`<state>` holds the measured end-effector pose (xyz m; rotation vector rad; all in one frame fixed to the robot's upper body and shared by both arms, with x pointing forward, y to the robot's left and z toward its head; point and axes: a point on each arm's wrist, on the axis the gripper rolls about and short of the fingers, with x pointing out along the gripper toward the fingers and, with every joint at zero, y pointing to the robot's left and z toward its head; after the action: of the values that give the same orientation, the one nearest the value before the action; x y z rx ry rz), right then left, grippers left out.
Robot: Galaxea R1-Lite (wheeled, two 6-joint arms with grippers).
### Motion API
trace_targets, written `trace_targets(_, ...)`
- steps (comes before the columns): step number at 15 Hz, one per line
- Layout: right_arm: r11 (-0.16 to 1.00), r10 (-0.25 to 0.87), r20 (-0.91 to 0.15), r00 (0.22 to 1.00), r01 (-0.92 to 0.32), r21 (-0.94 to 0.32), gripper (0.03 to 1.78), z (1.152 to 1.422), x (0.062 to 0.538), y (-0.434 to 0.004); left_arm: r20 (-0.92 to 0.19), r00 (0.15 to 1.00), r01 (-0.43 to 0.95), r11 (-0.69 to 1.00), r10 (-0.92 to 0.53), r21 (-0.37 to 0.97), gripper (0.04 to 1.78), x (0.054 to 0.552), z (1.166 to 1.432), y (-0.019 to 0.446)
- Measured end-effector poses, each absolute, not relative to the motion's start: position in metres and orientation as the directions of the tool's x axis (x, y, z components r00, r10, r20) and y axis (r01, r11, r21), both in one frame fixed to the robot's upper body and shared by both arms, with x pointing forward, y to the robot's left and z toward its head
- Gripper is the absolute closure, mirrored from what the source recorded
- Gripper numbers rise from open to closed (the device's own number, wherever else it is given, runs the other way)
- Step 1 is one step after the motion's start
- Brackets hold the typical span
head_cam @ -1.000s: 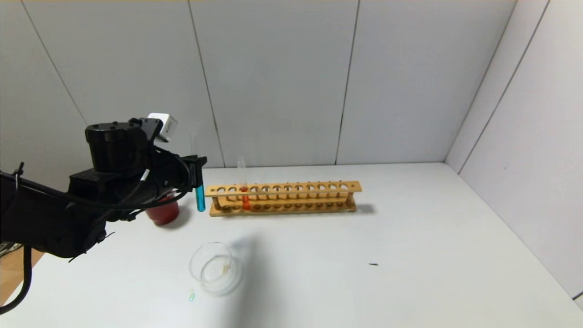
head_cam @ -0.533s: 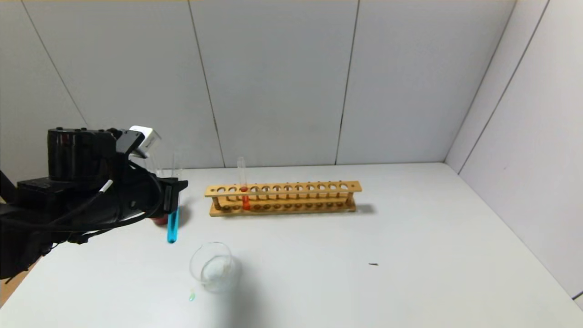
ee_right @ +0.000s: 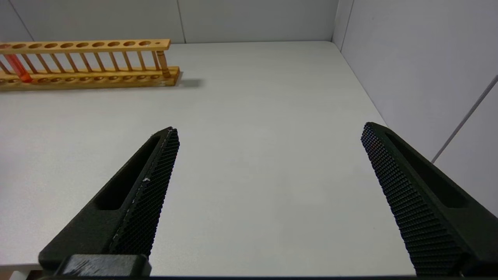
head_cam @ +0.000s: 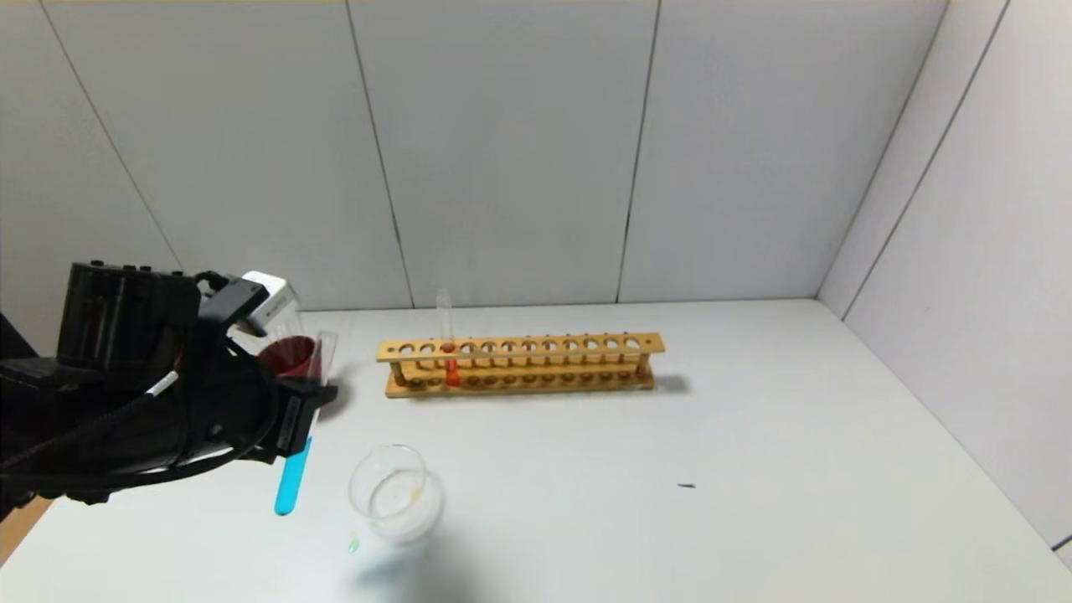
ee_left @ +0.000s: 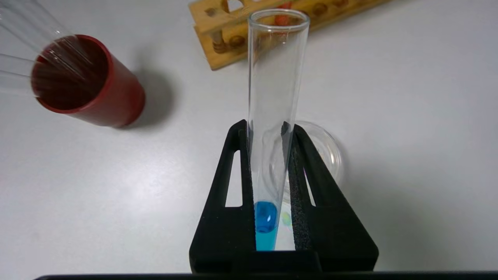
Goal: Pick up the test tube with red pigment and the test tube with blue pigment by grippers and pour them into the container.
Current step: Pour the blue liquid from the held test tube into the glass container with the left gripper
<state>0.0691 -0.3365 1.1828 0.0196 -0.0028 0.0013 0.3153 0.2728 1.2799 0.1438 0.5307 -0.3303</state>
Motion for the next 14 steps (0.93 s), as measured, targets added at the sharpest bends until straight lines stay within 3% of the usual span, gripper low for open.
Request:
trace_targets(7, 1.0, 0.001, 0.003, 1.0, -0.001, 0.02, 0.1, 1.183, 0.069, -0.336, -0.704, 0.667, 0.422, 0.903, -0.246, 0.085, 1.52, 0.297, 1.267, 0.272)
trace_targets(14, 1.0, 0.001, 0.003, 1.0, -0.001, 0.02, 0.1, 1.183, 0.069, -0.336, -0.78, 0.588, 0.474, 0.872, -0.215, 0.118, 1.52, 0.292, 1.267, 0.274)
